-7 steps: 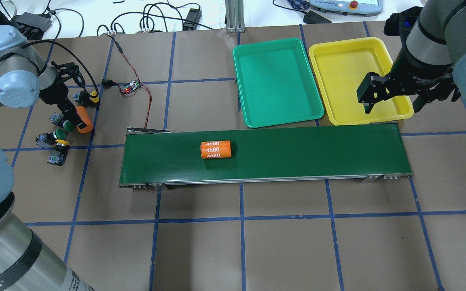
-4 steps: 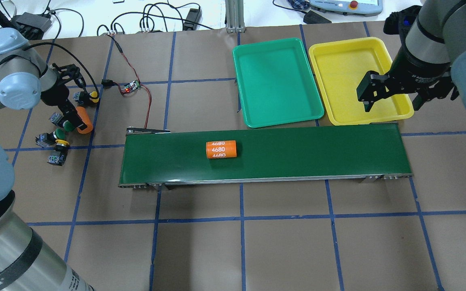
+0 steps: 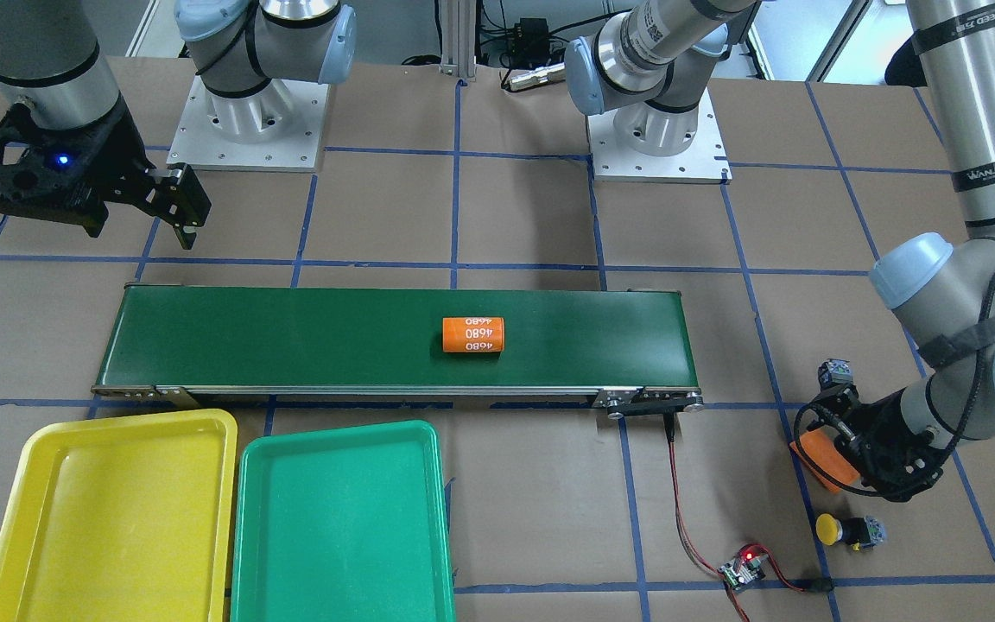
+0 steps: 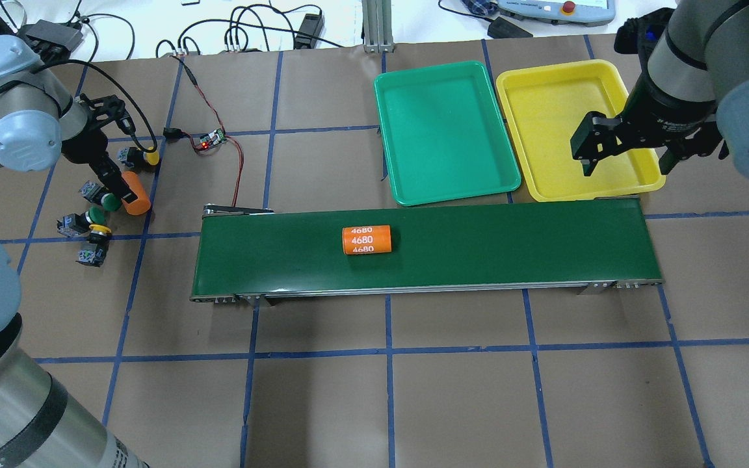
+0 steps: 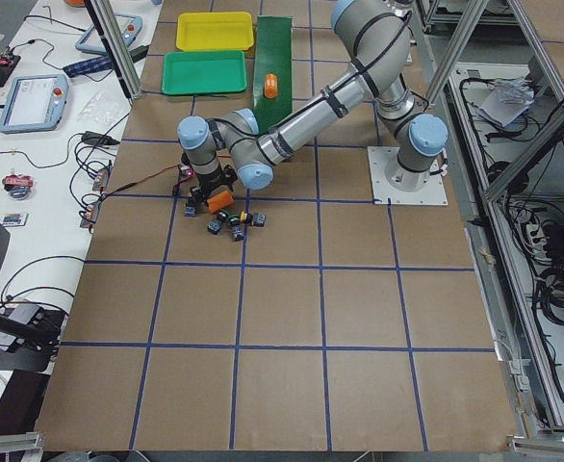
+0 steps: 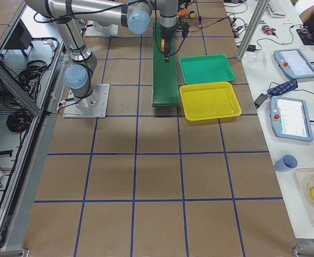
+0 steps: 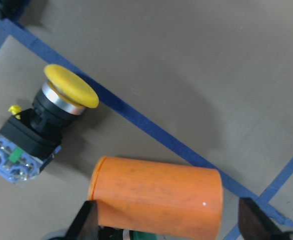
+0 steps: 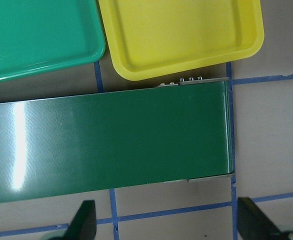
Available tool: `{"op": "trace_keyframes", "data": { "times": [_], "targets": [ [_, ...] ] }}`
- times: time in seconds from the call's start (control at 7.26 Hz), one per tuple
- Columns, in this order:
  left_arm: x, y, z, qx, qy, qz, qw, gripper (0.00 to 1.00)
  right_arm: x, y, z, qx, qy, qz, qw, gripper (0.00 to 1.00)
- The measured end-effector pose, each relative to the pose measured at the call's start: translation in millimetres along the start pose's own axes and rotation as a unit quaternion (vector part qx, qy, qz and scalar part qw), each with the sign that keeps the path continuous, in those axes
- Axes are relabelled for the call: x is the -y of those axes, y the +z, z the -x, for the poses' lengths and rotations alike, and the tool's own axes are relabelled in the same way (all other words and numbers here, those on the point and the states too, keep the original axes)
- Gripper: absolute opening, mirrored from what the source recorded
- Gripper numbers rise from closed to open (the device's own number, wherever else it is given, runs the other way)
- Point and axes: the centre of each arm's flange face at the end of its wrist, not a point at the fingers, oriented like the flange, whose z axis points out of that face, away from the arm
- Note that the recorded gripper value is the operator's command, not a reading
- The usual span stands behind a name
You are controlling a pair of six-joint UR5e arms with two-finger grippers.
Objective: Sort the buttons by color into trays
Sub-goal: 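Hold the second orange cylinder above the pile while the belt carries the first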
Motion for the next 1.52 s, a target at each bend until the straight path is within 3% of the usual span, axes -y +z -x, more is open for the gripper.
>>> {"op": "trace_keyframes", "data": {
  "times": [0.41,0.83,1.38,1.52],
  "targets": [
    [0,-1,-2,-0.001,-0.003,-0.001,1.0000,1.00,8,3,0,0.001,0.004,-0.012,0.9999,1.00],
    [-2,13,1,-0.011,-0.006,0.001,0.9999,1.00,22,21,1,0.003,0.004,-0.003,1.0000,1.00],
    [-3,23,0,-0.020,-0.007,0.003,0.9998,1.00,35,13,1,0.005,0.006,-0.051,0.9987,1.00],
    [-4,30,-3,-0.025,-0.007,0.004,0.9997,0.80,35,12,1,0.005,0.006,-0.054,0.9985,1.00]
  ]
}}
